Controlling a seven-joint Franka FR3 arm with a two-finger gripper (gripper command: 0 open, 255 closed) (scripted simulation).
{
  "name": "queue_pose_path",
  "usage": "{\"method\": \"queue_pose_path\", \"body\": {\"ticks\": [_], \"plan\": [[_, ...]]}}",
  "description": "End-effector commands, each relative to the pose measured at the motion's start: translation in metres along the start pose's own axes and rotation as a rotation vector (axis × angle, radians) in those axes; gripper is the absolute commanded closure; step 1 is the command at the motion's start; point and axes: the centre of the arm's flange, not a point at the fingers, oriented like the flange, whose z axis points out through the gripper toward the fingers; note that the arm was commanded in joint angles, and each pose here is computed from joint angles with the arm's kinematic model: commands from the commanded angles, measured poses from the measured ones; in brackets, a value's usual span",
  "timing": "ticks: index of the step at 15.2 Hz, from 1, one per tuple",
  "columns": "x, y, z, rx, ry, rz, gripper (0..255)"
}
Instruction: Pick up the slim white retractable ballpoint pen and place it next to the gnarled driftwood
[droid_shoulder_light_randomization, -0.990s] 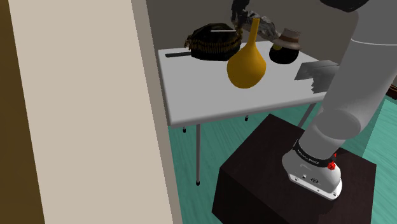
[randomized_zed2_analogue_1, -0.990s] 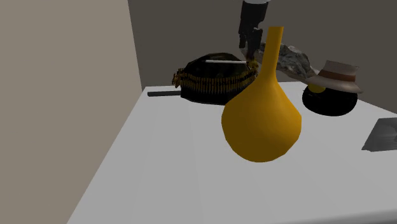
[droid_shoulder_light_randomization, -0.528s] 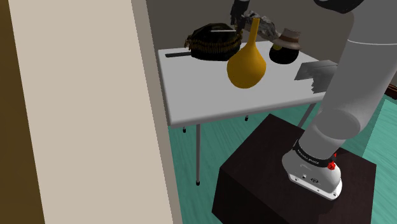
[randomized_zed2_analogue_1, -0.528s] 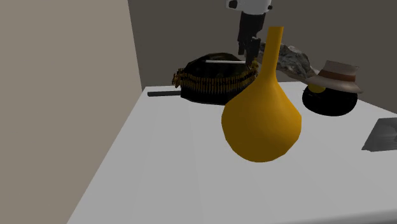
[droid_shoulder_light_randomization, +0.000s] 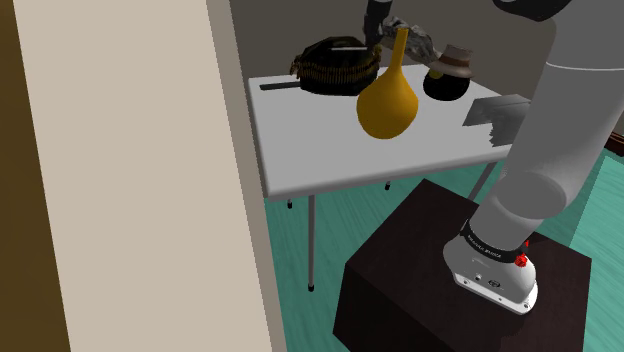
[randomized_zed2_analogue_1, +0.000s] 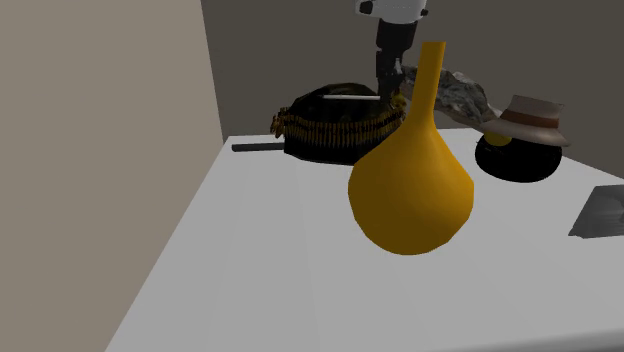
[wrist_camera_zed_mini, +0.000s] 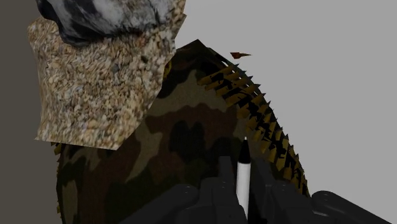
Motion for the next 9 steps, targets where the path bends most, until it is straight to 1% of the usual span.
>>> {"method": "queue_pose_path", "body": {"ticks": [1,7,9], "plan": [[0.0,0.0,0.0,0.0,0.0,0.0,255],[0.0,0.0,0.0,0.0,0.0,0.0,255],[0.0,0.003,-0.01,0.0,0.0,0.0,255]]}}
